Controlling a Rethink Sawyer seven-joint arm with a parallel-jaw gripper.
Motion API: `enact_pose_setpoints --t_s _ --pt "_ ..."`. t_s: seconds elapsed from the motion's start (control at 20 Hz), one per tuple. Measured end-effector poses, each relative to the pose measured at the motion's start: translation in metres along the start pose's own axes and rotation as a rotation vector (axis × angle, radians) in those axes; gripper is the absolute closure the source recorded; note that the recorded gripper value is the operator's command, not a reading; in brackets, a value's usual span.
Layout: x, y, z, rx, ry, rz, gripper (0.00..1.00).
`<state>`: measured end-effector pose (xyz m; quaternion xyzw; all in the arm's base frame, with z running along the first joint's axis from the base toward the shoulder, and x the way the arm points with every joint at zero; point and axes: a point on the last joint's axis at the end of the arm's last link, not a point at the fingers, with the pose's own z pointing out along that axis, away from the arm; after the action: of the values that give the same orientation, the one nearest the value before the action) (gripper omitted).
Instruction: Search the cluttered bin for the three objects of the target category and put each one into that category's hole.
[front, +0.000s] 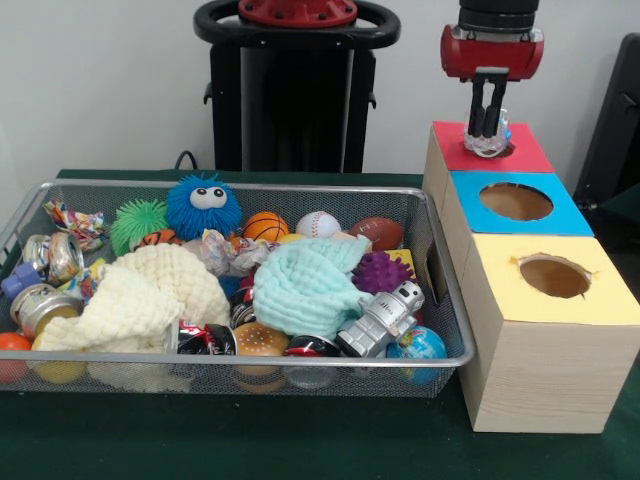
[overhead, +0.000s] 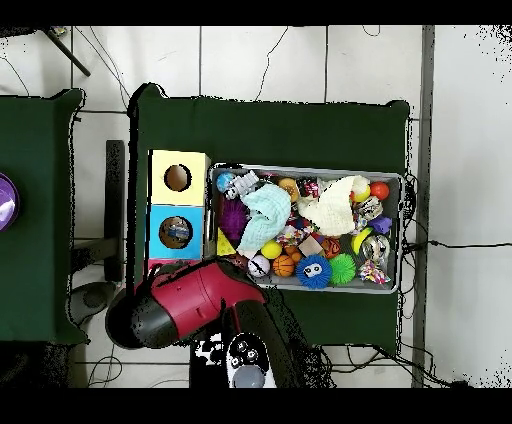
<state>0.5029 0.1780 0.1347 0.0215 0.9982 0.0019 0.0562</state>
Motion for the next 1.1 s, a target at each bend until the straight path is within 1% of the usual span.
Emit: enact_pose_setpoints --t_s 0.5,0.85,1.1 --pt "-0.0003 -0.0109 -0.0046 0.022 0.051 0.04 1.0" --pt "-0.0012 -0.0098 -0.0078 0.029 0.073 0.05 1.0" --pt "-0.0041 -0.0074 -0.0094 0.049 0.108 0.048 1.0"
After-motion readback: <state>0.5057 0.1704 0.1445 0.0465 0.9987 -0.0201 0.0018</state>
